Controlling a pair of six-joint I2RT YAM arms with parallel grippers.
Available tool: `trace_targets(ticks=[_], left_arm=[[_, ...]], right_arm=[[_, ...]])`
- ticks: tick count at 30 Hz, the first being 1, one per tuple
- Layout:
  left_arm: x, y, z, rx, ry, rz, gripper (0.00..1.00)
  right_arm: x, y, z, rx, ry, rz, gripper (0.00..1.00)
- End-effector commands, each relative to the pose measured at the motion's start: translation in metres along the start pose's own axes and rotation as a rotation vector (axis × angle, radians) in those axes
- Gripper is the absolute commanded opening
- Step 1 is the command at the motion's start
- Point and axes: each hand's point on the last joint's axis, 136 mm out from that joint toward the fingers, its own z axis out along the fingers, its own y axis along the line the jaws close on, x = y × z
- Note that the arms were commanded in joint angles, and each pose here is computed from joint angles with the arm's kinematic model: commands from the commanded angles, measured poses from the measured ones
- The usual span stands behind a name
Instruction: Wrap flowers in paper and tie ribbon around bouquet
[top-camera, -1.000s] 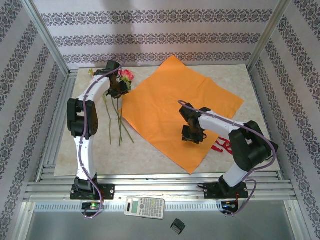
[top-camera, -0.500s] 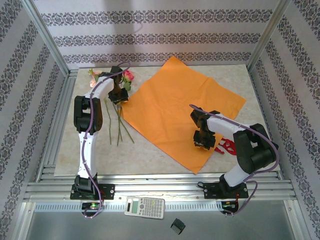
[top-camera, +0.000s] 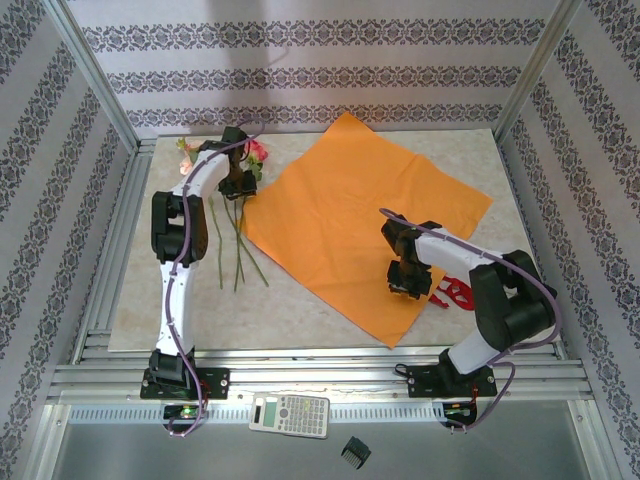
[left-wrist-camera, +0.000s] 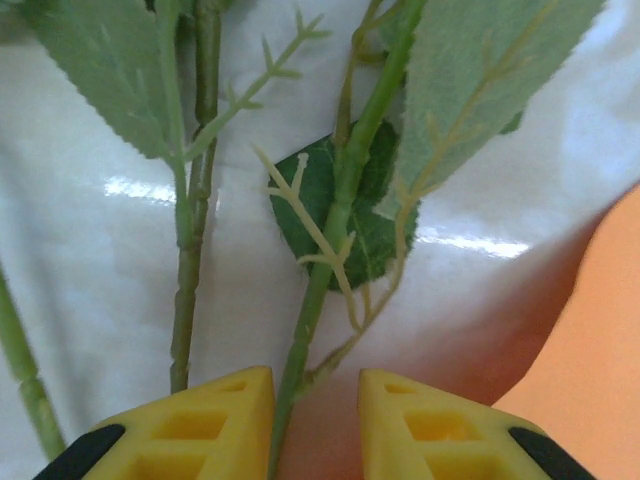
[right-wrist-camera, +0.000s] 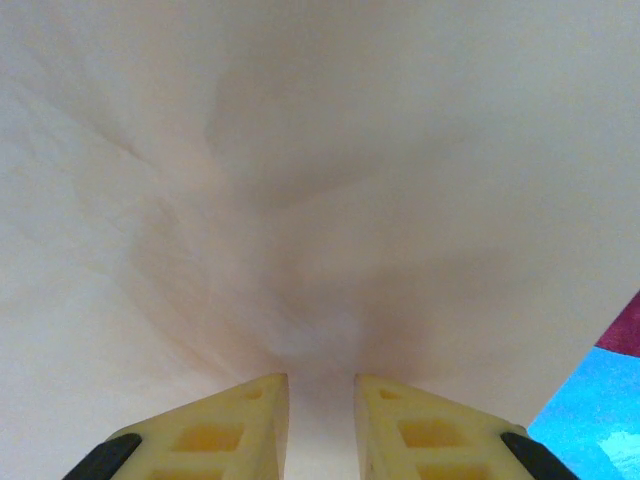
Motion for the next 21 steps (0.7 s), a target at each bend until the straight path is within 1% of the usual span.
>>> trace_targets(ticks=[1,4,6,8,10,13,16,21], left_arm=[[0.0,0.008,0.016,-0.025,0.016,0.026,0.24],[0.0,0.01,0.017,-0.034,0.015,0.026,0.16],[0.0,0.008,0.016,-0.027,0.013,0.03,0.12],[-0.002,0.005,0.012,-0.023,0.004,0.041,0.05],[-0.007,0.001,0.0,-0.02,-0.026,0.055,0.0],[-0.017,-0.005,-0.026,-0.026,-0.081,0.077,0.0],[-0.026,-0.004,-0.059,-0.075,-0.142,0.093,0.0],[-0.03,-0.002,-0.114,-0.116,-0.222,0.086,0.0]], right_arm=[[0.006,-0.003,-0.006,0.012,0.002,-0.004,0.25],[0.009,-0.001,-0.007,0.011,0.0,-0.012,0.25],[0.01,0.0,-0.008,0.008,-0.003,-0.014,0.24],[0.01,0.002,-0.009,0.003,-0.008,-0.017,0.24],[0.009,0.004,-0.011,-0.002,-0.016,-0.019,0.25],[0.005,0.007,-0.016,-0.016,-0.036,-0.027,0.25],[0.0,0.012,-0.022,-0.03,-0.058,-0.043,0.25],[-0.009,0.018,-0.029,-0.045,-0.082,-0.061,0.26]])
